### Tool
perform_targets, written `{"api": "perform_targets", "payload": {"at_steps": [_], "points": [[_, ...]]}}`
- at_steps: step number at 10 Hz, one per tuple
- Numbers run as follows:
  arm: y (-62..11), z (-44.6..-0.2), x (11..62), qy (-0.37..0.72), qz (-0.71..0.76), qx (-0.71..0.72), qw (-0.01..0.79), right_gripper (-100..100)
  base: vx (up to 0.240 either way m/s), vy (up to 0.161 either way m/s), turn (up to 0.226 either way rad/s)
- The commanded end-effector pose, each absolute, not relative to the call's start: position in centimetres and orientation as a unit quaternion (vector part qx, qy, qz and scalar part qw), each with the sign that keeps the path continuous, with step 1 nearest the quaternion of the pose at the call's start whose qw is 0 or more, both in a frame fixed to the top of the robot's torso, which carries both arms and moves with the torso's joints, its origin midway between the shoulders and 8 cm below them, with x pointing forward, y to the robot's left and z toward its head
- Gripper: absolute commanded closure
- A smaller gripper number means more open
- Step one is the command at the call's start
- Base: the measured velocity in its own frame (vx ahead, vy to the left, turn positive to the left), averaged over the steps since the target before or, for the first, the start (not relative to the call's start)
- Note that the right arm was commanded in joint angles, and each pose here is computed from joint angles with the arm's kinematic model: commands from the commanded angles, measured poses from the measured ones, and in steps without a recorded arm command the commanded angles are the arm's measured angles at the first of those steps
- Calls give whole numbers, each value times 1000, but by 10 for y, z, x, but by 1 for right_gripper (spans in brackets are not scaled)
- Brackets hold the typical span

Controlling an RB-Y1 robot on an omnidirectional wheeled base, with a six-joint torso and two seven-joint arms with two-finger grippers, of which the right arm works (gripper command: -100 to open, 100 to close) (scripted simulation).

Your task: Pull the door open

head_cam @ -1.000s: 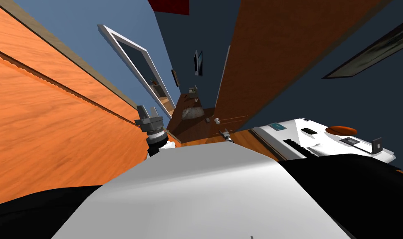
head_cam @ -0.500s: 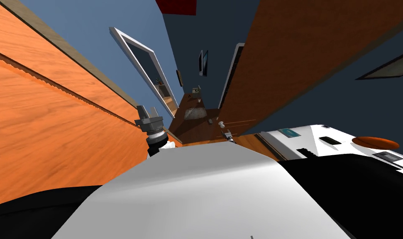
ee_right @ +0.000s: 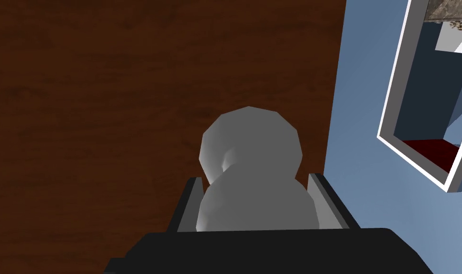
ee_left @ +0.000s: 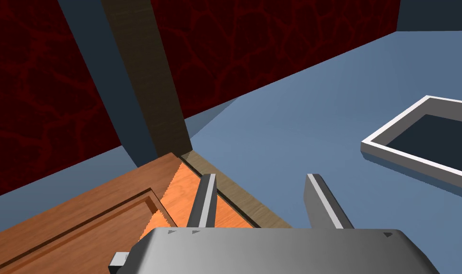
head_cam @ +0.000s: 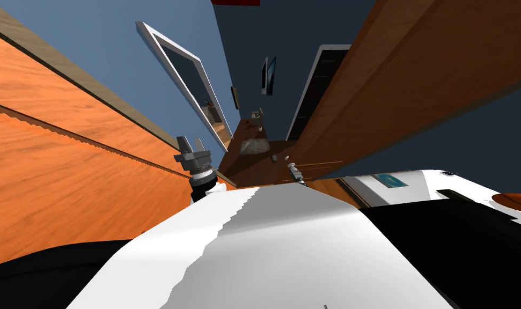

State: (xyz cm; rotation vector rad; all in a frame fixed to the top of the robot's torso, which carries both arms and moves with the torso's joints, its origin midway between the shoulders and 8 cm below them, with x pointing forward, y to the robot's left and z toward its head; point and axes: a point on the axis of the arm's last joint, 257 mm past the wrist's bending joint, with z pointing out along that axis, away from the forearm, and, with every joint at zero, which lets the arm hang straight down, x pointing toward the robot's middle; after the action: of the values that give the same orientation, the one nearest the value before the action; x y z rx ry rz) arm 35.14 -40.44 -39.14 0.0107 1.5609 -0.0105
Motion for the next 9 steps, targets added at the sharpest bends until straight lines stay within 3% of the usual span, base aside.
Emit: {"api": "perform_targets", "payload": {"at_steps": [1, 9], "points": [[-402, -392, 351, 704, -3, 4, 710, 100, -31, -8, -1], [-406, -392, 352, 701, 31, 50, 710, 100, -21, -8, 26]]}}
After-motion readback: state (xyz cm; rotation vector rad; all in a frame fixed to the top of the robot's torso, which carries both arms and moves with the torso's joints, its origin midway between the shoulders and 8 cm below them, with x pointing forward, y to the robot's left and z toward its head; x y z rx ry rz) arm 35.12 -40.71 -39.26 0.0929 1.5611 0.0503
